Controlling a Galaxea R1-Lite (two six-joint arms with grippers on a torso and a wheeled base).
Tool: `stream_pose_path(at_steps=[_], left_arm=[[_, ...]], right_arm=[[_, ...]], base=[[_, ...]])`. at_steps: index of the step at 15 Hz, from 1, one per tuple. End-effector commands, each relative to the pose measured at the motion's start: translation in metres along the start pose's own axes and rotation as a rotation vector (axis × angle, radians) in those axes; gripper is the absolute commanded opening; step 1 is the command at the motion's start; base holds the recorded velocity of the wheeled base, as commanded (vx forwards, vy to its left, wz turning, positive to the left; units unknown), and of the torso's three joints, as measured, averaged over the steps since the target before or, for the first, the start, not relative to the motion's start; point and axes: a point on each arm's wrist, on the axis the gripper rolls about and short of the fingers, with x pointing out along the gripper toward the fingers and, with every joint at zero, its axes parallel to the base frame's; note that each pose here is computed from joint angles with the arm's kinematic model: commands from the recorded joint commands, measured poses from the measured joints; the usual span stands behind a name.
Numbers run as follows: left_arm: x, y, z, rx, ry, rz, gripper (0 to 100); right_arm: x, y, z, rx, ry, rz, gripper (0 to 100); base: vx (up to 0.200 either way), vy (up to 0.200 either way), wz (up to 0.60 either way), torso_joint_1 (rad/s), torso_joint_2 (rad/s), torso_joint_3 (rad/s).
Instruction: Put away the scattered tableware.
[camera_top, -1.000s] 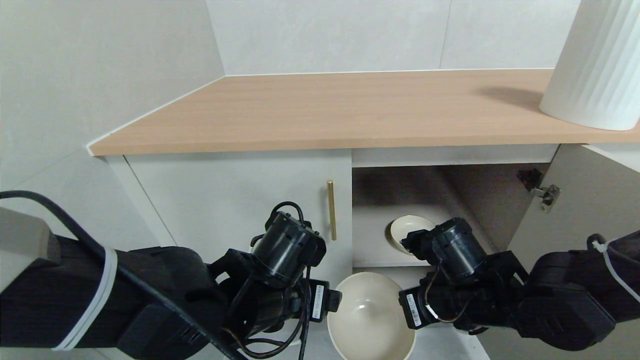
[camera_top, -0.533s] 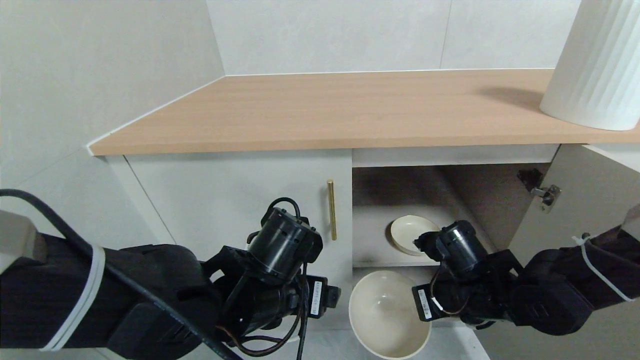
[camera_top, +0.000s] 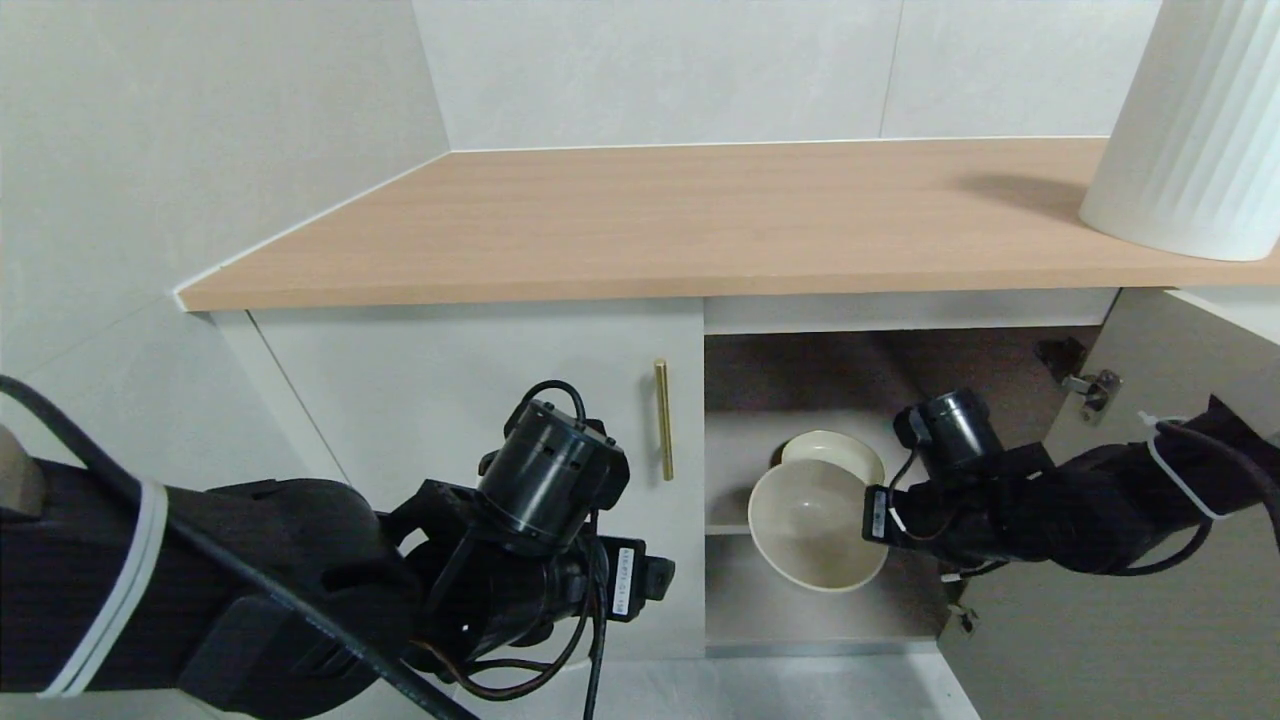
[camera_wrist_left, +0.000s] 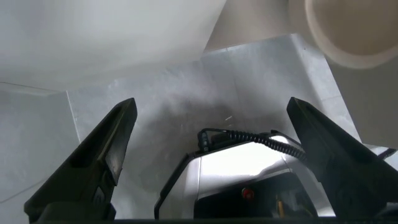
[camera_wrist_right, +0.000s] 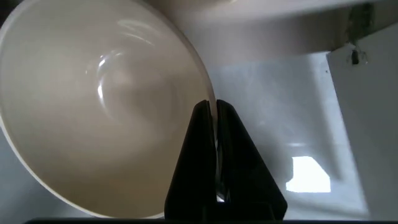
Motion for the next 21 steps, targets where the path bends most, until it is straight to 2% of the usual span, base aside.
stream_pose_path(at_steps=[1,5,10,21], left_arm=[[-0.001,0.000,0.001,-0.003,-0.004,-0.001,100],[0.000,0.001,0.001,-0.005,-0.004,0.002,100],[0.002,0.003,0.001,-0.008,0.000,0.008,100],[0.004,0.004,0.002,-0.011,0.003,0.015,100]], right_arm=[[0.009,-0.004,0.017,0.086,-0.035,-0.007,0],[0.025,-0.006,0.038,0.237,-0.087,-0.013,0],[0.050,-0.016,0.057,0.319,-0.169,-0.101,0],[0.085,-0.022,0.062,0.336,-0.180,-0.140,0]], base=[[0.000,0.000,0.00,0.000,0.00,0.000],[0.000,0.000,0.00,0.000,0.00,0.000],[0.000,0.000,0.00,0.000,0.00,0.000],[0.000,0.000,0.00,0.000,0.00,0.000]])
